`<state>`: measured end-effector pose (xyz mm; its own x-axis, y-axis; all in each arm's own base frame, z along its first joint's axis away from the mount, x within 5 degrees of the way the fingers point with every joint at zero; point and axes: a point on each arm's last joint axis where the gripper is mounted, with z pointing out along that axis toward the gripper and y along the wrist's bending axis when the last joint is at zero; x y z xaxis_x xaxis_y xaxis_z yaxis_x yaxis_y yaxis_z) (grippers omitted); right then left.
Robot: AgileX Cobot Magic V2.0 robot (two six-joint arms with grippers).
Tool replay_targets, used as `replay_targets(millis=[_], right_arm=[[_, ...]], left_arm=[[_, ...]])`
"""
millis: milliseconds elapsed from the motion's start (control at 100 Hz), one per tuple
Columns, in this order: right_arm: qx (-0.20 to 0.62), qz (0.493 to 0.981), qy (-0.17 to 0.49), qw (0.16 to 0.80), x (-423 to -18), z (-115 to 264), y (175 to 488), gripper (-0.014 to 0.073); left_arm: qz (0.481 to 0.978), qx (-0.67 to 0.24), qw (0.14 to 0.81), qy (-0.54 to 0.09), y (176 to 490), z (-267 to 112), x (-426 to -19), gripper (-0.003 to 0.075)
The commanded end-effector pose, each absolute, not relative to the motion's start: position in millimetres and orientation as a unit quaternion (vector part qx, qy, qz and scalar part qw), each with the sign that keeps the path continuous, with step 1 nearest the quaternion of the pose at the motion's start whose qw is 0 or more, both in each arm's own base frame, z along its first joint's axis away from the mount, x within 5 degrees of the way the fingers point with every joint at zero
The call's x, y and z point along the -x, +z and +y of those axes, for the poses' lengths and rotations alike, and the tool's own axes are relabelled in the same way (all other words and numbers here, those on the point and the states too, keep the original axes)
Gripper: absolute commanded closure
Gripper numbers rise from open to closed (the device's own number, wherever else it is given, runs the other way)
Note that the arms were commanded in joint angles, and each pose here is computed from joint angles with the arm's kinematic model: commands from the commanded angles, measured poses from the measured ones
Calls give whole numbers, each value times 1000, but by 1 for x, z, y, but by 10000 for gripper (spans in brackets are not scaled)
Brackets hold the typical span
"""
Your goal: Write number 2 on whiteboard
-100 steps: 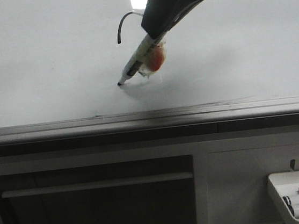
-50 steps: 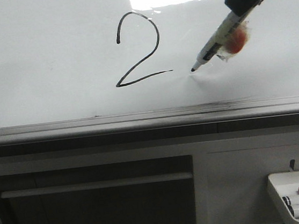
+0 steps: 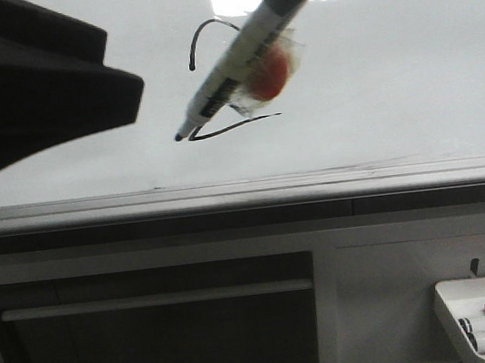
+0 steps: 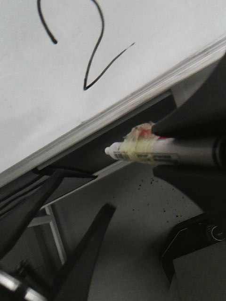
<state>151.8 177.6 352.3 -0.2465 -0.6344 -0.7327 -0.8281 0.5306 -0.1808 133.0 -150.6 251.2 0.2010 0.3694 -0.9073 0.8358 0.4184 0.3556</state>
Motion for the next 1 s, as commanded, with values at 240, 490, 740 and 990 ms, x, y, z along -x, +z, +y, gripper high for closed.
replay_targets(millis=[240,490,740,990], right_arm=[[481,746,166,430,-147,202,377,655],[488,743,169,427,-145,206,379,655],[500,731,139,444,-149,204,380,309],[417,766,103,479,-178,176,398,-1]], left_arm=[[573,-492,612,-234,265,-163,-139,395],[564,-508,610,-228,264,-164,-138,739],[593,-459,614,-247,266,-162,-142,740],[724,-128,591,-330,269,-146,-171,740]])
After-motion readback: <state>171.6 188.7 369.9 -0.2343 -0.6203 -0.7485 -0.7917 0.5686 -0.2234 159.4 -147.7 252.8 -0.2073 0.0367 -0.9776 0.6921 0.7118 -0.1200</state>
